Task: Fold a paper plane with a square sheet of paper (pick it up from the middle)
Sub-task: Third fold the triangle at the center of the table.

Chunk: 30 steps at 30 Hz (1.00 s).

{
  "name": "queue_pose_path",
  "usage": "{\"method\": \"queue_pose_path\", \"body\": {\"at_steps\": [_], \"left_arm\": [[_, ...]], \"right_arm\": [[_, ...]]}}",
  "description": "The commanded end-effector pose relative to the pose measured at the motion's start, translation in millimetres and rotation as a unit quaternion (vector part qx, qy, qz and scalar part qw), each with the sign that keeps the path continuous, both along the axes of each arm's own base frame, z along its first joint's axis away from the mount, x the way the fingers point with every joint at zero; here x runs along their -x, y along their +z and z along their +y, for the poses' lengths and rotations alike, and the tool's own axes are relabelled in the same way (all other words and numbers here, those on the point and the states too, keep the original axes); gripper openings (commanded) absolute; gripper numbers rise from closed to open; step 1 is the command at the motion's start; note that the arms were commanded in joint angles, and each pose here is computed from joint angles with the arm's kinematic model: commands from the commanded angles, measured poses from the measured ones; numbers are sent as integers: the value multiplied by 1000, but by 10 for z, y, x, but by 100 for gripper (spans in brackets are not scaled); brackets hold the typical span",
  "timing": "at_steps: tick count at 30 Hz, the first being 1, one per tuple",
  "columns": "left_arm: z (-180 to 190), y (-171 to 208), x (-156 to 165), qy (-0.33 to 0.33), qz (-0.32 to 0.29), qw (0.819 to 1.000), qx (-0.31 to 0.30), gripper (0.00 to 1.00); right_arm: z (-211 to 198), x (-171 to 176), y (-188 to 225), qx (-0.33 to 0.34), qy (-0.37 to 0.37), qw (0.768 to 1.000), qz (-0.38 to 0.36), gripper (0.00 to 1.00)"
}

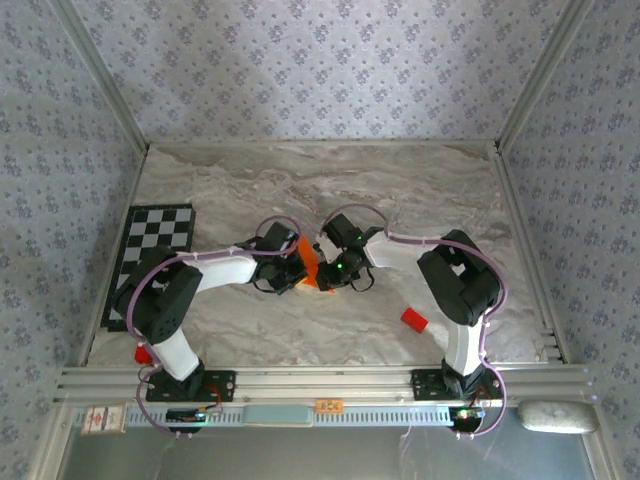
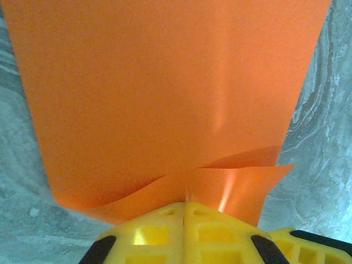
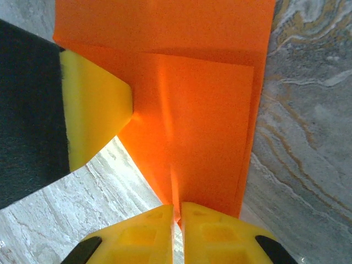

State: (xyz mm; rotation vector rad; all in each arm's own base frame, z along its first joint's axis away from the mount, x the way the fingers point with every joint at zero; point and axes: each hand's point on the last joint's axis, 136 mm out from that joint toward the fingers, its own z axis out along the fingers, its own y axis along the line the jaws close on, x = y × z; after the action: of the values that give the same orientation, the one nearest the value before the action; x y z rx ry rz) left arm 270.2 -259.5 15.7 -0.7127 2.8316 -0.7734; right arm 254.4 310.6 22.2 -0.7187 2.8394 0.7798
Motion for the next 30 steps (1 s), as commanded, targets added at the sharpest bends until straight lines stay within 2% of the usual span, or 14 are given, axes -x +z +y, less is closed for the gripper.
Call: {"method": "queue_pose_path", "body": {"at_steps": [1, 7, 11, 15, 21, 30], "left_arm": [[519, -537, 406, 8, 84, 989, -122, 0], [454, -408, 247, -2, 49, 994, -102, 0], [228, -16, -40, -27, -39, 998, -43, 2], [22, 316, -141, -47, -100, 994, 12, 6], [-129, 290, -27, -54, -104, 992, 52, 7], [-331, 181, 11, -72, -92, 991, 73, 5]], "right_arm": [[-87, -33, -78, 24, -15, 1000, 7, 14], [-150, 37, -180, 37, -18, 999, 30, 13], [-195, 91, -252, 49, -22, 997, 48, 13], [-224, 114, -298, 59, -29, 996, 61, 13], [-231, 118, -315, 62, -35, 995, 70, 12], [-249, 115, -319, 68, -40, 994, 72, 11]]}}
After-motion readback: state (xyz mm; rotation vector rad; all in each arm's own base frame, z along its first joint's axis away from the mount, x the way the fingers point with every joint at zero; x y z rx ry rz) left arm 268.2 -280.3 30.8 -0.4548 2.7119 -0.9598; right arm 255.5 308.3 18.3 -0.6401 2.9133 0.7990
